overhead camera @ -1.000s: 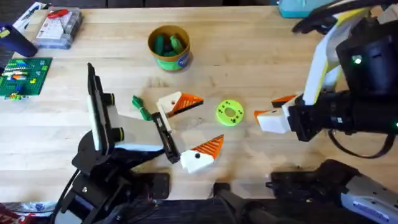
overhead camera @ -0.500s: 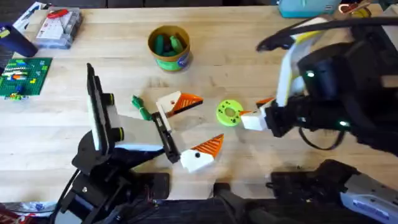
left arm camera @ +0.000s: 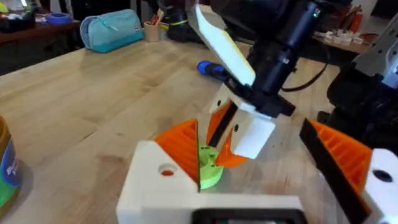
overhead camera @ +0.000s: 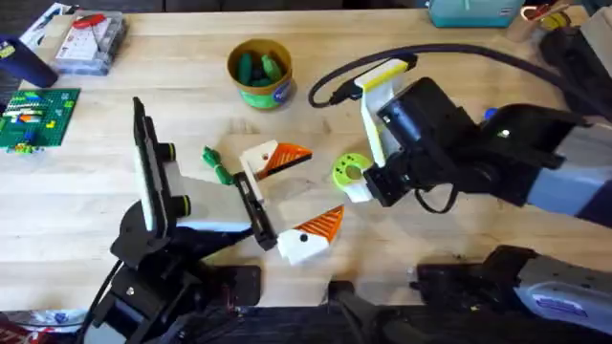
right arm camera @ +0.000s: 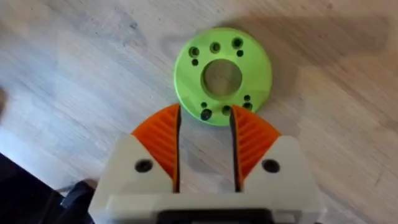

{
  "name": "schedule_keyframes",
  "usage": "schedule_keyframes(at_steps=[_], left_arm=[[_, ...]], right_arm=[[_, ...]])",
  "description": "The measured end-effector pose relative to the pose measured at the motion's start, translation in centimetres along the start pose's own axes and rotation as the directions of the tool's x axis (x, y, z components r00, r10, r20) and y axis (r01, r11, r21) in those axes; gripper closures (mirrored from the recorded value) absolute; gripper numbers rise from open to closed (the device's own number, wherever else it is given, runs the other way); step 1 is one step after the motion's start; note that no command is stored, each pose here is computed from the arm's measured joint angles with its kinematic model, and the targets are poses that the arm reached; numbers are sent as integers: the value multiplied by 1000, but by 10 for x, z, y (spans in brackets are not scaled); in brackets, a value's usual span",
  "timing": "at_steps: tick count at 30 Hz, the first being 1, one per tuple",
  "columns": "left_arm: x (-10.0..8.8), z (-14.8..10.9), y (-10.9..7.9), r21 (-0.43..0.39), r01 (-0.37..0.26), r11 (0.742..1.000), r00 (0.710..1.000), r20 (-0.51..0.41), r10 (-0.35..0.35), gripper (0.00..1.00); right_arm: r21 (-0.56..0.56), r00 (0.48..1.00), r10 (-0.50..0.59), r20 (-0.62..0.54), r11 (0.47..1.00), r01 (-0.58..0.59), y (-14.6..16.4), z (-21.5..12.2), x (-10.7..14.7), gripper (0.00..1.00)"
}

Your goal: Pick up the gripper from the table and insert it into the empty holder that is missing its gripper. Then pick up a screw, insert it into the mounting hole, and use the screwdriver to tighten it. Finally, clean up the table by picking up the vegetable and placing it into the bucket.

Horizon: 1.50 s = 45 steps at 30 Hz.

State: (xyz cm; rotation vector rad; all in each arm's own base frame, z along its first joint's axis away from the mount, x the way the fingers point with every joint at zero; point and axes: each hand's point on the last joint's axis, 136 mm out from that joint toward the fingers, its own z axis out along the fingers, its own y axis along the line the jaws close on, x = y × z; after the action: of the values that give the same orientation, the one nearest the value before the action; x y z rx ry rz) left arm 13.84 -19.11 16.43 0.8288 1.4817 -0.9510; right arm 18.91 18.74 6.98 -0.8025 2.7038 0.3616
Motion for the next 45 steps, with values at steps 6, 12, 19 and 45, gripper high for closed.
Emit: schedule_keyframes(at_steps=[6, 12, 19, 45], left_arm=[[0, 0, 0, 0, 0, 1000, 1000, 0, 0, 8], [0, 0, 0, -3, 0, 1000, 1000, 0, 0, 8], [0, 0, 1, -3, 0, 1000, 1000, 0, 0, 8], [0, 0, 1, -3, -1, 1000, 1000, 1, 1, 6]], right_arm=[[2, 1000, 1, -14, 1000, -1, -1, 7, 0, 669], [4, 1000, 2, -25, 1000, -2, -1, 9, 1, 679], [6, 999, -11, -46, 1000, 11, 1, 14, 4, 813], [24, 996, -22, -81, 999, 25, 1, 10, 10, 998]])
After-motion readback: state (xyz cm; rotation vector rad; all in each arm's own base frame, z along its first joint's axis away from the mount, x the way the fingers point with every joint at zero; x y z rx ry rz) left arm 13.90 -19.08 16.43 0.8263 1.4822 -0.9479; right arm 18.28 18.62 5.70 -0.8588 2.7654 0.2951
